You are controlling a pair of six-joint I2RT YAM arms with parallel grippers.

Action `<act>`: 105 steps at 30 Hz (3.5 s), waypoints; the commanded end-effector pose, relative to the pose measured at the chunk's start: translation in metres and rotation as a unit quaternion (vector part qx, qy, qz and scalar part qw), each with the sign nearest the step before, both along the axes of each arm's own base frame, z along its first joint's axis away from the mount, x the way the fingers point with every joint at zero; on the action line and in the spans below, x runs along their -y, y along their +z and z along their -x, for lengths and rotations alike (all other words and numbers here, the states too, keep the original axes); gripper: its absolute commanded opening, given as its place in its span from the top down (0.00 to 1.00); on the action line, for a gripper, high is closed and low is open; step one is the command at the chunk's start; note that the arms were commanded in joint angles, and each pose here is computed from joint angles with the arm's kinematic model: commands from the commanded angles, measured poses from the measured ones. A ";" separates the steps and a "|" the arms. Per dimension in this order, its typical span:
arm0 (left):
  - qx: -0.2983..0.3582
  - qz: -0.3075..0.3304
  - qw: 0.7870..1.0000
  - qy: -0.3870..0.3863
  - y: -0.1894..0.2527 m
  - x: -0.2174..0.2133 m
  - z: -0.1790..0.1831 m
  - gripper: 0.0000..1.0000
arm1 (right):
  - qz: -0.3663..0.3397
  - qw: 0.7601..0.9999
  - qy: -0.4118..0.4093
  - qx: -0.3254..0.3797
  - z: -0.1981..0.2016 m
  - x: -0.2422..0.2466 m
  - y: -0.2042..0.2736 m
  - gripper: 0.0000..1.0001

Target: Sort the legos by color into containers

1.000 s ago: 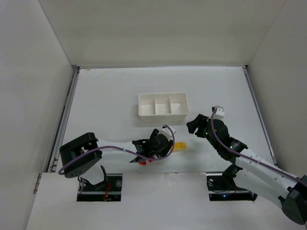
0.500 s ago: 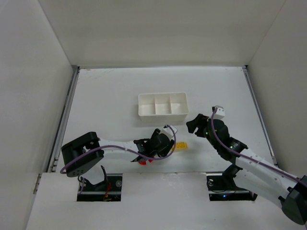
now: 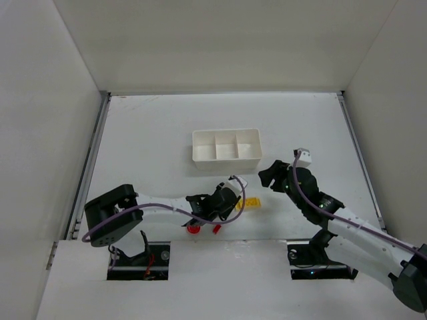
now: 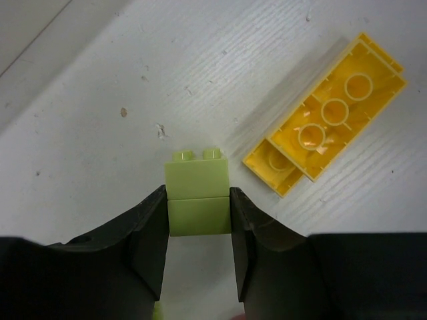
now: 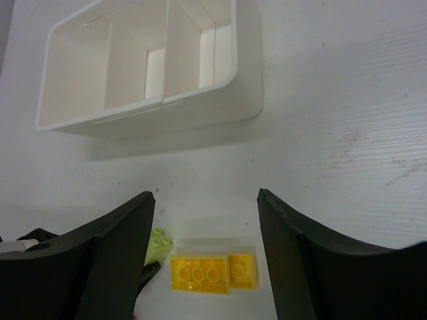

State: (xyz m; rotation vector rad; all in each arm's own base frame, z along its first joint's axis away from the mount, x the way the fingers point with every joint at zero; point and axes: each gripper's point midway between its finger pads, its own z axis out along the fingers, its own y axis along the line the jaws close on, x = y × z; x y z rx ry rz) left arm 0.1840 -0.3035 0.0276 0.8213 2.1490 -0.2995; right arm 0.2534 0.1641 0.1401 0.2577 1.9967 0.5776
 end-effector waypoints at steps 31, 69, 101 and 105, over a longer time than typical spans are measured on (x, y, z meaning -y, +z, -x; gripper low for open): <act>0.006 0.233 0.972 -0.024 0.107 0.001 0.009 0.79 | -0.058 0.975 0.212 0.043 0.059 -0.092 0.057 0.50; 0.099 0.203 0.966 -0.125 0.164 0.025 0.038 0.83 | -0.194 0.937 0.286 -0.044 0.091 -0.108 0.059 0.34; 0.117 0.208 0.965 -0.112 0.167 0.017 0.035 0.44 | -0.263 0.931 0.250 -0.036 0.080 -0.103 0.067 0.67; 0.127 0.235 0.959 -0.095 0.173 0.014 0.033 0.42 | -0.284 0.928 0.240 -0.026 0.078 -0.102 0.076 0.67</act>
